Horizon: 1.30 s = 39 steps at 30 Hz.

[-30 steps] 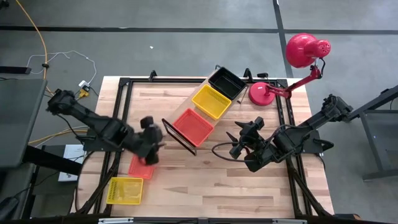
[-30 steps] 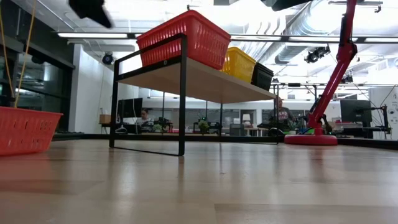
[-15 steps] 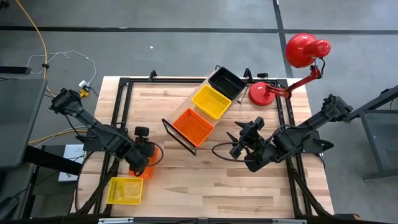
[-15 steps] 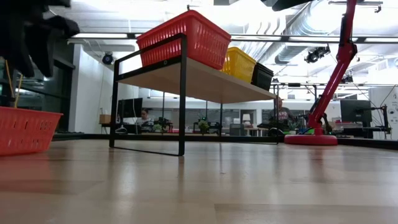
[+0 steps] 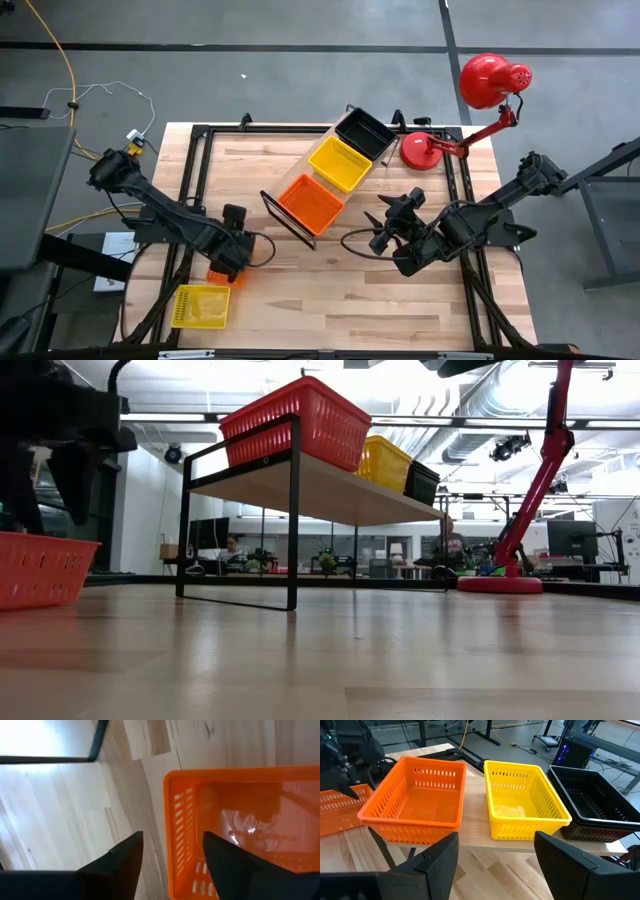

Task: Stack baskets on shelf by color
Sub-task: Stack the orange basket on top of the orange baskets on the shelf

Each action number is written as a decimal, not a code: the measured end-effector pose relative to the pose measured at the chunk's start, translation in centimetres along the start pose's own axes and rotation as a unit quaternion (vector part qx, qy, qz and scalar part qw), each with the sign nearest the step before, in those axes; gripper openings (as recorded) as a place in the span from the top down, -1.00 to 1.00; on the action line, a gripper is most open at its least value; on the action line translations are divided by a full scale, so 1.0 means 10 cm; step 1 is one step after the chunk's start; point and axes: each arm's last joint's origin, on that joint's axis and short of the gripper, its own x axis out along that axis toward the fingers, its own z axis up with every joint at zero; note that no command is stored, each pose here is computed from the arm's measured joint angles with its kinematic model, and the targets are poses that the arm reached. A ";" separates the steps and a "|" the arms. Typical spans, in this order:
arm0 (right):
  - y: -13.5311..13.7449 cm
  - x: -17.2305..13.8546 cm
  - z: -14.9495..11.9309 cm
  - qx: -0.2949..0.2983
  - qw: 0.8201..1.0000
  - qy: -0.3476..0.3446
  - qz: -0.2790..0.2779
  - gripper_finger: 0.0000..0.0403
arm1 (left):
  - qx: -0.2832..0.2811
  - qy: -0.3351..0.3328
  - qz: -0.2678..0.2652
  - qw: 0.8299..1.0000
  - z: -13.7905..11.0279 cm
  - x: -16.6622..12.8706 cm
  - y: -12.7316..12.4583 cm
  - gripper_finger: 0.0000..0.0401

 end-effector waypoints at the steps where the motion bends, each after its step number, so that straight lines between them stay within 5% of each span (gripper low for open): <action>1: 0.00 0.00 0.00 0.000 1.000 0.000 0.000 -0.23 | 0.000 0.008 -0.001 1.000 0.01 0.02 0.00 0.02; 19: 0.00 0.00 0.00 0.004 1.000 0.003 0.003 -0.23 | -0.025 0.102 -0.008 0.994 0.15 0.37 0.10 0.00; 23: 0.01 0.00 0.00 0.006 1.000 0.005 0.007 -0.23 | -0.023 0.106 -0.016 0.994 0.15 0.37 0.11 0.21; 29: 0.01 0.00 0.00 0.007 1.000 0.008 0.011 -0.23 | -0.026 0.115 -0.050 0.992 0.15 0.34 0.09 0.90; 39: 0.02 0.00 0.00 0.009 1.000 0.016 0.021 -0.23 | -0.062 0.065 -0.055 0.994 0.30 -0.30 0.30 0.99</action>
